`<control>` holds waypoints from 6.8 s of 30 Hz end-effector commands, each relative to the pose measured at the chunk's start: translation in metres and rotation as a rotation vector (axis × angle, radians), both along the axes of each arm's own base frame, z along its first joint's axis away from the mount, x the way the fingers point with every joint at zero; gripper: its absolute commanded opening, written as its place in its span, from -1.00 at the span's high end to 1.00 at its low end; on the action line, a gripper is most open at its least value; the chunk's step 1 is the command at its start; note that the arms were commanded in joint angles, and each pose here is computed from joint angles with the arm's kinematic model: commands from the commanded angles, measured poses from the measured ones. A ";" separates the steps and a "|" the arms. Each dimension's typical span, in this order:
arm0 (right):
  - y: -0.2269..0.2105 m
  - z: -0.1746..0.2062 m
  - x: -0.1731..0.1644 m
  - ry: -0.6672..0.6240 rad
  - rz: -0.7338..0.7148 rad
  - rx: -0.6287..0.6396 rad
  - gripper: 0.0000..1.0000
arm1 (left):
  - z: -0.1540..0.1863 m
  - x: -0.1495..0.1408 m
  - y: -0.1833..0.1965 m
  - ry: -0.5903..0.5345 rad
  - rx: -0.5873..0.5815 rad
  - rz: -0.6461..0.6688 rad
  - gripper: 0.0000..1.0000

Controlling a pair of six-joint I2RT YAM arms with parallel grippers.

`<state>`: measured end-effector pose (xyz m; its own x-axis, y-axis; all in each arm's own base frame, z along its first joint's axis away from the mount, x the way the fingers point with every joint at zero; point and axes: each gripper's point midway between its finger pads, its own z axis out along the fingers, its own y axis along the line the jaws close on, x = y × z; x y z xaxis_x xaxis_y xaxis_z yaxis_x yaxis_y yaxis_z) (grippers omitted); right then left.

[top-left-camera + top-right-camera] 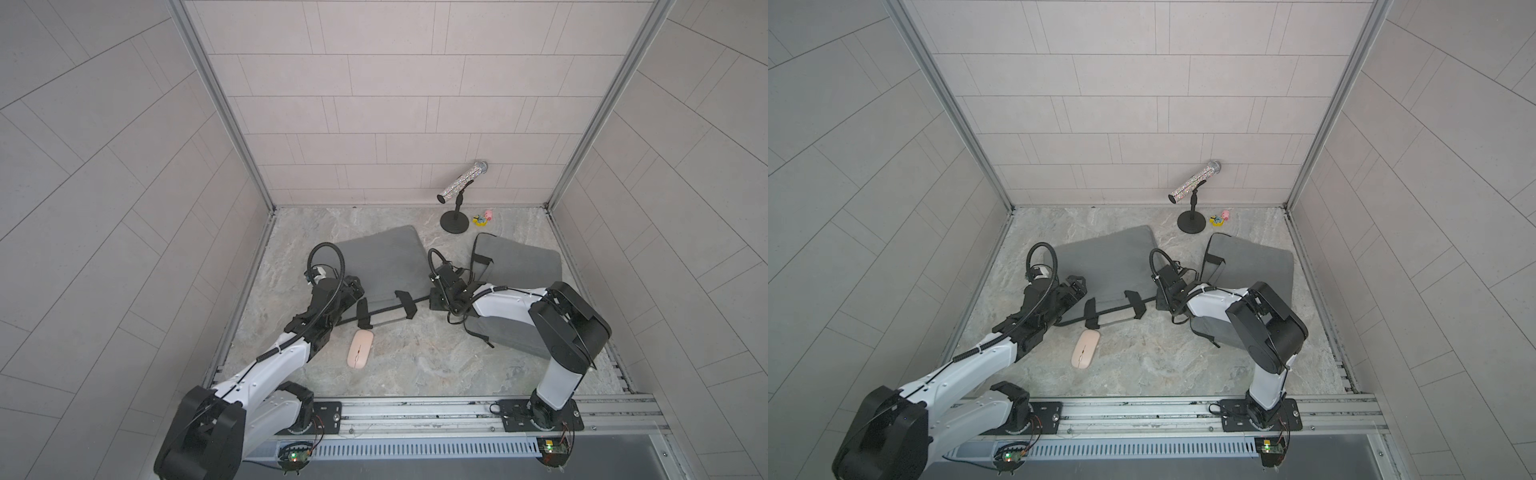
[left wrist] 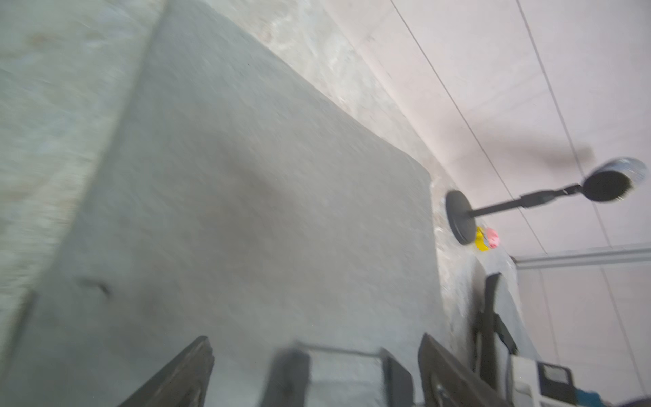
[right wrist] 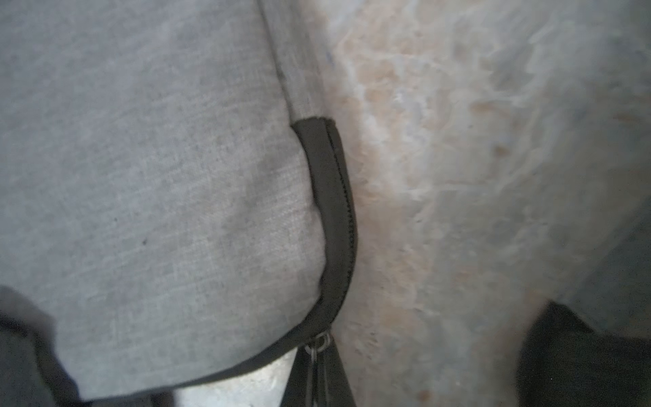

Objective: Put the mouse into the laptop bag
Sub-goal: Unzip the zipper on the zippered laptop bag.

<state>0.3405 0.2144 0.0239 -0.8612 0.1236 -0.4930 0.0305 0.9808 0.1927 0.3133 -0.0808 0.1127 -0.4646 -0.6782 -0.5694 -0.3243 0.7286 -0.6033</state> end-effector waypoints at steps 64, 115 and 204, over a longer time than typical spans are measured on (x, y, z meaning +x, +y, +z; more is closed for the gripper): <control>0.045 0.022 0.043 0.042 0.199 -0.164 1.00 | -0.049 -0.023 0.101 0.237 -0.047 0.303 1.00; 0.075 0.026 0.080 0.079 0.266 -0.227 1.00 | -0.036 -0.027 0.120 0.136 -0.155 0.364 1.00; 0.190 0.055 -0.077 0.094 0.642 0.016 1.00 | -0.063 -0.026 0.004 0.114 -0.311 0.153 0.21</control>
<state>0.2692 0.3836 0.0514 -0.8272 -0.4324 -0.3589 -0.5044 0.8529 0.1349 0.2765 -0.0766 0.0329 -0.4259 -0.8692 -0.2511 -0.5369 0.4662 -0.7032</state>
